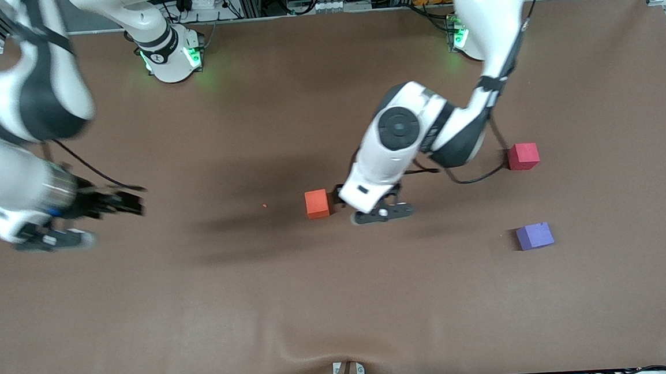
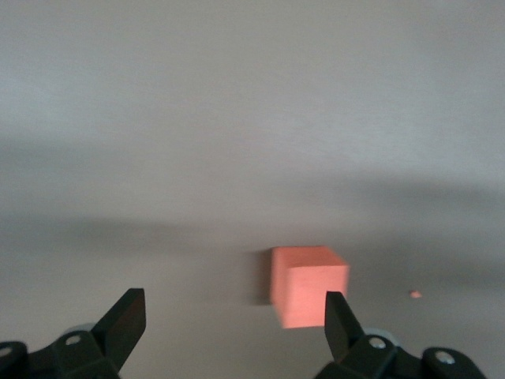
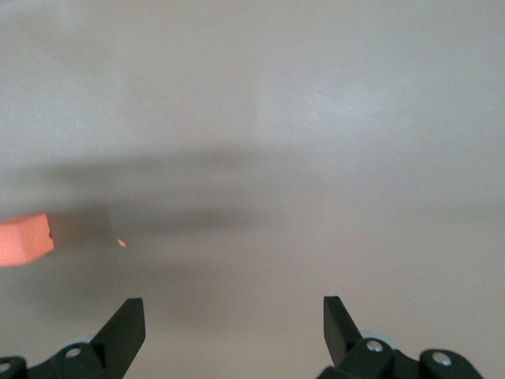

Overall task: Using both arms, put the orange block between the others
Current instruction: 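Grasp the orange block with the left gripper while the right gripper retracts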

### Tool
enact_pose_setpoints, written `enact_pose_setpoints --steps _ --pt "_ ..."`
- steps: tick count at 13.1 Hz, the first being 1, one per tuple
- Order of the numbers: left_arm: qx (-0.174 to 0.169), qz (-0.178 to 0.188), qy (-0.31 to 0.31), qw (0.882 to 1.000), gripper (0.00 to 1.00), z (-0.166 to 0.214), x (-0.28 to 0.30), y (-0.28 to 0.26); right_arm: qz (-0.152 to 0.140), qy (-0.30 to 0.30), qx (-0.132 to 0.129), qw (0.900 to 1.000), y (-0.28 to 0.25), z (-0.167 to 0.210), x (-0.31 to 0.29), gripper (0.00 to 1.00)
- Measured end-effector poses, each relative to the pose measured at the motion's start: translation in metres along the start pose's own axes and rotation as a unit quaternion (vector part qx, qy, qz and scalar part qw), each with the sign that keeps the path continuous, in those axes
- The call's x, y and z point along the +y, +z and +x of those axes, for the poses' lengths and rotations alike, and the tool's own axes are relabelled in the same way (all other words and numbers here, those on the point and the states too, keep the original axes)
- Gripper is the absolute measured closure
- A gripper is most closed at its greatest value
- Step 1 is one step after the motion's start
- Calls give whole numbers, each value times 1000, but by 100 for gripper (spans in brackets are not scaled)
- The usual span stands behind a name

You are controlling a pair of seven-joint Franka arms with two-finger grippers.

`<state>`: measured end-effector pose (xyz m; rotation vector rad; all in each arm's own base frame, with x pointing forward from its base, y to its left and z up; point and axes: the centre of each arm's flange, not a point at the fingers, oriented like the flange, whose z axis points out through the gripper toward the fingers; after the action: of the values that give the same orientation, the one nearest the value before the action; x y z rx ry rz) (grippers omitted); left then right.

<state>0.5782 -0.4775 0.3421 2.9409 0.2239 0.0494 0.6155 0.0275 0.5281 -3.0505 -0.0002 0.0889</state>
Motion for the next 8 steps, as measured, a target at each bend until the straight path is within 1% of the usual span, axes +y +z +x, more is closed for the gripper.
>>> enact_pose_setpoints --steps 2,4,6,8 --pt "11 -19 0 1000 0 -6 14 26 5 4 -2 1000 -41 -30 37 0" --pt "22 -26 -11 999 0 -17 26 55 -5 12 -7 1000 -70 -55 52 0" --pt "36 -19 -13 999 0 -30 35 84 -8 22 -11 1000 -85 -71 54 0" --pt "34 -10 -8 999 0 -41 38 106 -8 50 -14 999 -93 -80 51 0"
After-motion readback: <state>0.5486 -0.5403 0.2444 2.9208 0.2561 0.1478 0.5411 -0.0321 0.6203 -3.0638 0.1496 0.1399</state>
